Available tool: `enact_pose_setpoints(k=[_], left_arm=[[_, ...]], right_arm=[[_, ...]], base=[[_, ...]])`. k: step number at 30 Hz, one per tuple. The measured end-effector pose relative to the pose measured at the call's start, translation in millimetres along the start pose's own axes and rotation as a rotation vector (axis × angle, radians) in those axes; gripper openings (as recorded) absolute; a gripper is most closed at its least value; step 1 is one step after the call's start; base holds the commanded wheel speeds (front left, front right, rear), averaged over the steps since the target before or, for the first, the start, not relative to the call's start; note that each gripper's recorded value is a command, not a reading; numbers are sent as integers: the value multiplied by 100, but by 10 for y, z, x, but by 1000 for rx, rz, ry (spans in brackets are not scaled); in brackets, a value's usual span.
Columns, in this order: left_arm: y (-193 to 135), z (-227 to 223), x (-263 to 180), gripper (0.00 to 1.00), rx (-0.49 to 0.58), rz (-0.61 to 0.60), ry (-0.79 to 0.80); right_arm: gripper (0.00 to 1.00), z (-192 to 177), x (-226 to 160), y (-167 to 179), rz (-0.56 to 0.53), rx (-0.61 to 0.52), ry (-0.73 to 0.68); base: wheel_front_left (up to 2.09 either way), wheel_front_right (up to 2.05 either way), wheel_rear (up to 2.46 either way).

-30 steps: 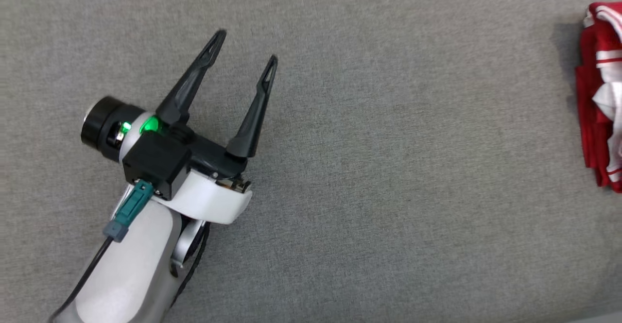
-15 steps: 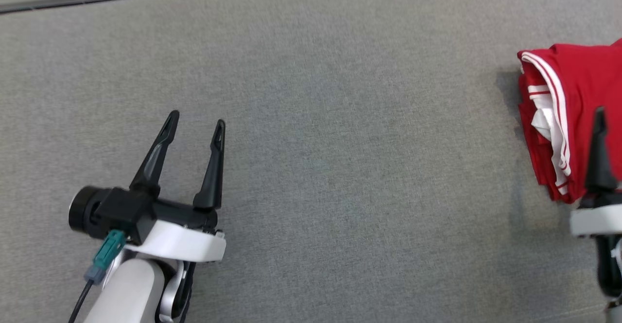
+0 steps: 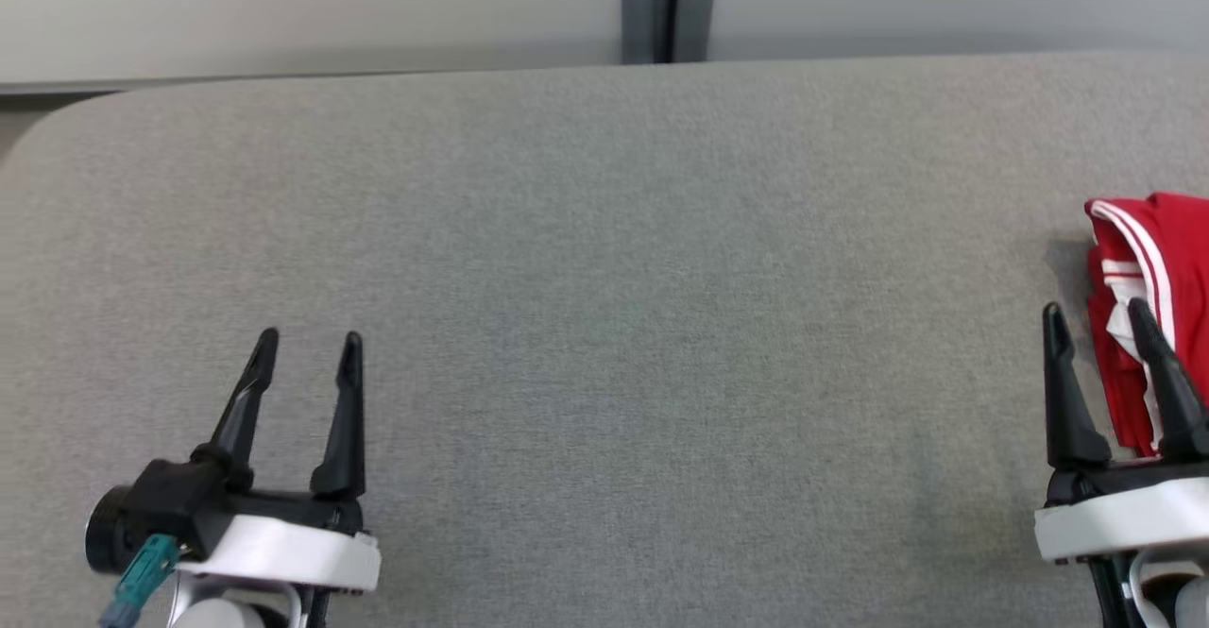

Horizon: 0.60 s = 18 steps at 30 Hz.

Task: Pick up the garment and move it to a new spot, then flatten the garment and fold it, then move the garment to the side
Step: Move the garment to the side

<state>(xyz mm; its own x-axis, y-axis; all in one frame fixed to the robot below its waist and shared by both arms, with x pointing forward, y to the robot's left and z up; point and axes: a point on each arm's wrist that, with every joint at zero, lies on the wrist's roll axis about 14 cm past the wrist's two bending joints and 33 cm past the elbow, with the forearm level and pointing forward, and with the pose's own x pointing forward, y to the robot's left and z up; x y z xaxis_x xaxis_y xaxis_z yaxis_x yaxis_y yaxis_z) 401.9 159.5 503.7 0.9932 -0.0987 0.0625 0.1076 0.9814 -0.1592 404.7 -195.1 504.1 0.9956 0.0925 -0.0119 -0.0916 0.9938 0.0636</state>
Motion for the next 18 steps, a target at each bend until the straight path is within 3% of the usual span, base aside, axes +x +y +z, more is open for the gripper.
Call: enact_pose_setpoints(k=[18], left_arm=[[254,157,-670,100,48,61,-9]], right_arm=[[100,129,-623,129,29,-6,14]], base=[[0,0,0]])
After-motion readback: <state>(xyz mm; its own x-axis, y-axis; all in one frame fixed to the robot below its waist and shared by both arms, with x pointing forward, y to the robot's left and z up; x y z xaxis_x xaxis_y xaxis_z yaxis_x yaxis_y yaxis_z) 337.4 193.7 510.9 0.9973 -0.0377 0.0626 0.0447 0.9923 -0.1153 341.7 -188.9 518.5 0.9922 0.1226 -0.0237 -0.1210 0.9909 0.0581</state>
